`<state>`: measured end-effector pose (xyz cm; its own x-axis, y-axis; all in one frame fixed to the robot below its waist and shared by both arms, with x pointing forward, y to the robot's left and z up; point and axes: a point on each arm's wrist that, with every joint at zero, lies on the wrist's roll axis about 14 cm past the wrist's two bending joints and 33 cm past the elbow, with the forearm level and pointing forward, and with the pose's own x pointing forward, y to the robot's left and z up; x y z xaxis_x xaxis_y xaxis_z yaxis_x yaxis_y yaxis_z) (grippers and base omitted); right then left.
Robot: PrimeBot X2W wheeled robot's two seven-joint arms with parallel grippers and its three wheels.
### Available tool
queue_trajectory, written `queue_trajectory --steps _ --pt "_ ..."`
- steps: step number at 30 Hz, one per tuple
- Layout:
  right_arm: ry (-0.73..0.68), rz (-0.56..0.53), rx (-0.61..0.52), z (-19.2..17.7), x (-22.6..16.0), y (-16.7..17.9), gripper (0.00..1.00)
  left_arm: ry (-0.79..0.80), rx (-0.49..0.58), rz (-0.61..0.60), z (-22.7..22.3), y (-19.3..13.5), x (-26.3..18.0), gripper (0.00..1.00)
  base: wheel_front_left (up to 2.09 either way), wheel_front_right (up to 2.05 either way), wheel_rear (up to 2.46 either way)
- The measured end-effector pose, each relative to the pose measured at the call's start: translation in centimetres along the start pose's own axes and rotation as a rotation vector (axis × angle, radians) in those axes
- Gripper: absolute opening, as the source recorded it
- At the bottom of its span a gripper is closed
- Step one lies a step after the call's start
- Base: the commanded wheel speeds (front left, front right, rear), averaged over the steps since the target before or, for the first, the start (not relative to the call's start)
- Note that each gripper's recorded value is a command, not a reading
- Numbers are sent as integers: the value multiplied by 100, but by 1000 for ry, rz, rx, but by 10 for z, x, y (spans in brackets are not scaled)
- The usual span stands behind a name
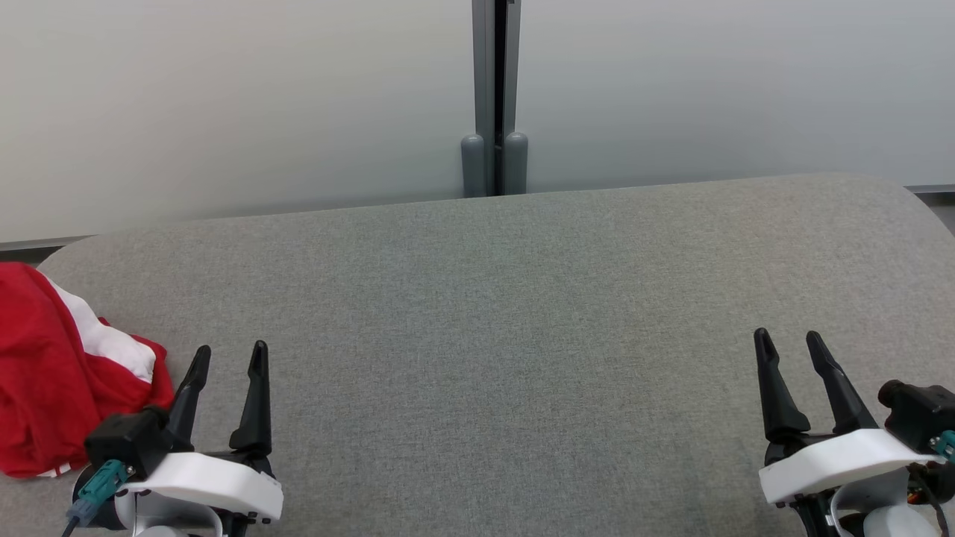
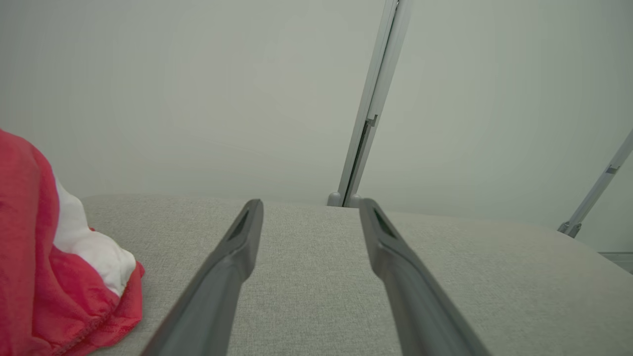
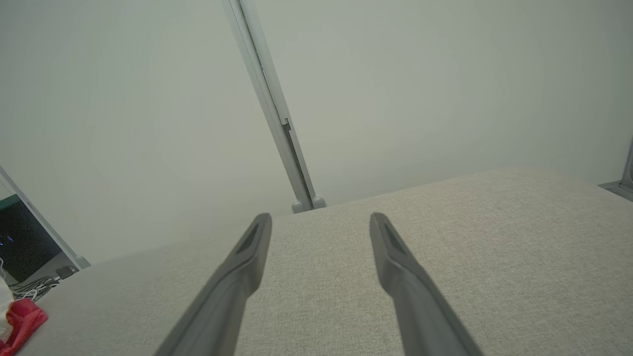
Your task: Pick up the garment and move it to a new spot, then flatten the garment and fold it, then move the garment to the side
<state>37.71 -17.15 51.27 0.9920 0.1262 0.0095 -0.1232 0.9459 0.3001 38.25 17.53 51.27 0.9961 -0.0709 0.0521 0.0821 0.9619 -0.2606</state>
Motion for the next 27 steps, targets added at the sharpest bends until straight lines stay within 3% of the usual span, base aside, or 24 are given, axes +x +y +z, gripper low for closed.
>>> queue_trajectory --steps 27 --pt "32 14 -170 -14 -6 3 100 19 152 -7 -16 -1 -7 100 0 0 0"
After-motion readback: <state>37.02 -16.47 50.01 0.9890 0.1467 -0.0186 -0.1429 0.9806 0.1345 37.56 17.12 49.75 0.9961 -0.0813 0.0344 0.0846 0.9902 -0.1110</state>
